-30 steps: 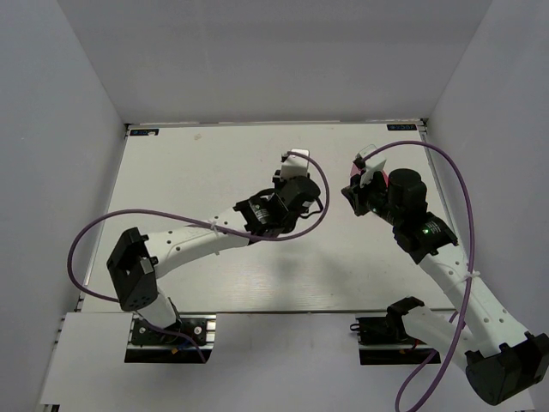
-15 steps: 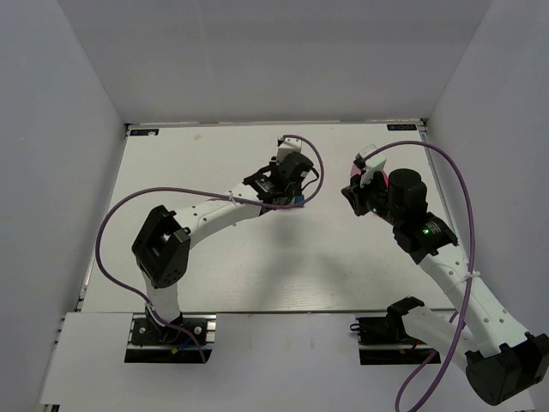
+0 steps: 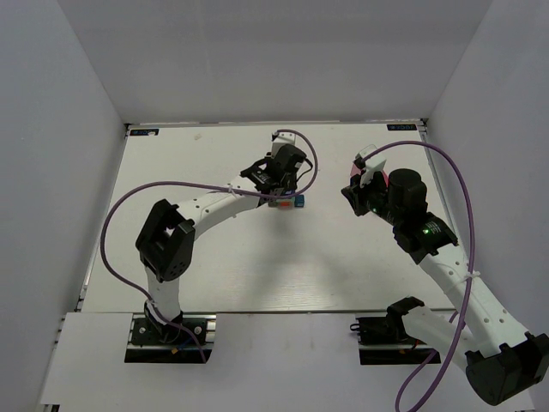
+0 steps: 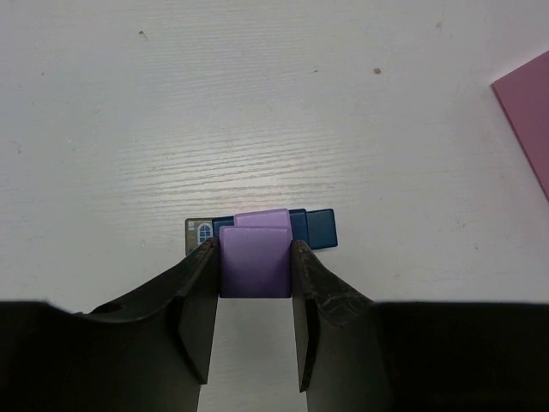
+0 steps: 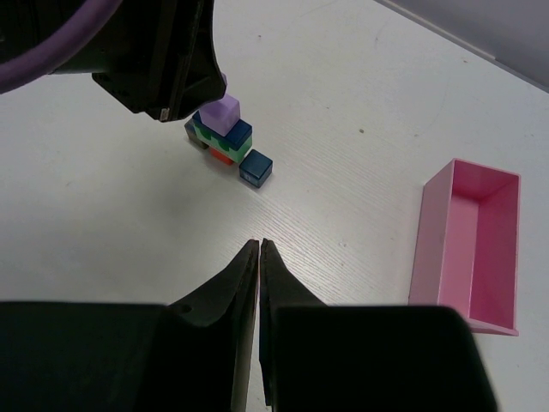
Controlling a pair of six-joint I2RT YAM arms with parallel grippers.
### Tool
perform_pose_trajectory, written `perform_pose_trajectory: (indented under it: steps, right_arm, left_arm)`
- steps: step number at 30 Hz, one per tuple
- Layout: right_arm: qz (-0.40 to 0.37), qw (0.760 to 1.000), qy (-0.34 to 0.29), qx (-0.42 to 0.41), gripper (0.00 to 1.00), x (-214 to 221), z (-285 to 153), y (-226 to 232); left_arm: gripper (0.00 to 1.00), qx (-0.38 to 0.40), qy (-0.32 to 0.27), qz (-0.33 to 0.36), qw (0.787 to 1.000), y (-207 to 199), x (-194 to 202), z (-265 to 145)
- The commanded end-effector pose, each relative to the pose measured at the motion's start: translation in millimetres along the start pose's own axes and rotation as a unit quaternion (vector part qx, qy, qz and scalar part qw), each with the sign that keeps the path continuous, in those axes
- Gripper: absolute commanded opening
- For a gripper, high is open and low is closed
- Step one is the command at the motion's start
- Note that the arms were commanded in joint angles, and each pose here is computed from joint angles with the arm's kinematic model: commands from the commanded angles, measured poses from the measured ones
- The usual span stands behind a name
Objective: Build the wood block tower
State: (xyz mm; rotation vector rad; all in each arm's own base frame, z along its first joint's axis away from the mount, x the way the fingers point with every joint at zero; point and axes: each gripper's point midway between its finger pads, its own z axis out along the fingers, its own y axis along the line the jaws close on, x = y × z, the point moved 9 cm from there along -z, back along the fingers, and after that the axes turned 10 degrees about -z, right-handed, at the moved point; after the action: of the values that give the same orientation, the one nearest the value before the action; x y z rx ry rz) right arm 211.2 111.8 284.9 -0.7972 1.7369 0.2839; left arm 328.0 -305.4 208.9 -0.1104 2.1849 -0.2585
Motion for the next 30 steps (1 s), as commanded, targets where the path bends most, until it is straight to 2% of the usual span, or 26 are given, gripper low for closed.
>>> perform_pose_trajectory:
  steps: [1, 30]
  right_arm:
    - [-0.009, 1.0, -0.027, 0.012, 0.09, -6.9, -0.7, -2.5]
    - [-0.009, 1.0, -0.026, 0.012, 0.09, -5.9, -0.2, -3.0]
  left_arm:
    - [0.19, 0.012, -0.007, -0.01, 1.0, -3.0, -11.3, 1.9]
    - [0.28, 0.012, 0.0, -0.012, 1.0, -5.8, -5.5, 10.4]
